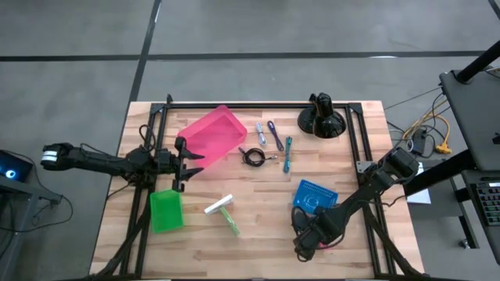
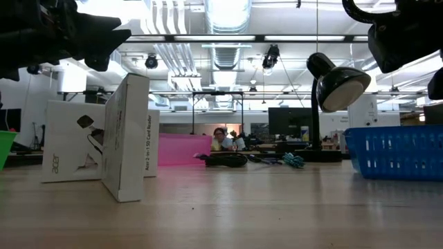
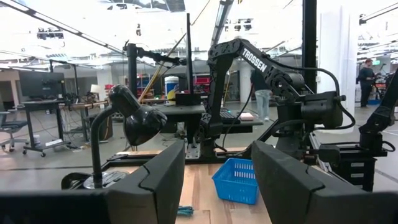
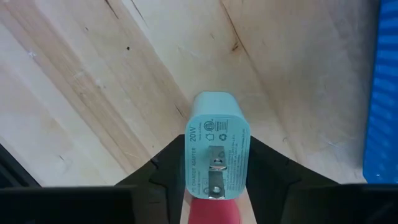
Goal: Pick and place items into bin
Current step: Put the blue charger adapter into the green bin
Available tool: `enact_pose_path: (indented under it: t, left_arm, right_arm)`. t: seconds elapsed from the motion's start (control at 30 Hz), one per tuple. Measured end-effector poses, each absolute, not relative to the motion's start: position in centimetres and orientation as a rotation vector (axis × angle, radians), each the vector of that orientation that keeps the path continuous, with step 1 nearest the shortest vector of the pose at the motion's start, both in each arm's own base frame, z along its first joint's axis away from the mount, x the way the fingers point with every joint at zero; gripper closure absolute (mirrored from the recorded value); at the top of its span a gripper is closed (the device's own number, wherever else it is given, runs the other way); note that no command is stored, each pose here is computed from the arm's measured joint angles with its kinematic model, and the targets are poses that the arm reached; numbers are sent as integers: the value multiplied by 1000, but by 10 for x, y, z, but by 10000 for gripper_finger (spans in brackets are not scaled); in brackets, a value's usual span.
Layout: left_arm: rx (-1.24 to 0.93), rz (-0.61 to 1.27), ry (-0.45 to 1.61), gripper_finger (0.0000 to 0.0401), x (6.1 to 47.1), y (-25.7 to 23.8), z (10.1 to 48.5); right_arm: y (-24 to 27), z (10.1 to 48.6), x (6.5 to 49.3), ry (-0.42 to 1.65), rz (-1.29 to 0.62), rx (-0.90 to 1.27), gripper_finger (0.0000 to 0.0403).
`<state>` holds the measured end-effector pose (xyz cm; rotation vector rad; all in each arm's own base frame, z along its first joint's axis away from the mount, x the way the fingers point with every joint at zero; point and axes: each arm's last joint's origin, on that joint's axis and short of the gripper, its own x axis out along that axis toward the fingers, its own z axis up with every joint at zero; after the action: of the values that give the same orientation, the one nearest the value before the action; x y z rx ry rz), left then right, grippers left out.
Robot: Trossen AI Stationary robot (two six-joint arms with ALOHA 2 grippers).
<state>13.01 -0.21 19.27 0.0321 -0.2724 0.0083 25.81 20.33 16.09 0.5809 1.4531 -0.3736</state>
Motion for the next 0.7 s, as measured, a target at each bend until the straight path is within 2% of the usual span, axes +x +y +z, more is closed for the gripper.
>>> enact_pose_path:
  t: [0.7]
  left_arm:
    - [32, 7, -273, 230, 130, -2, 193]
  right_arm:
    - [205, 167, 263, 1386, -447, 650, 290]
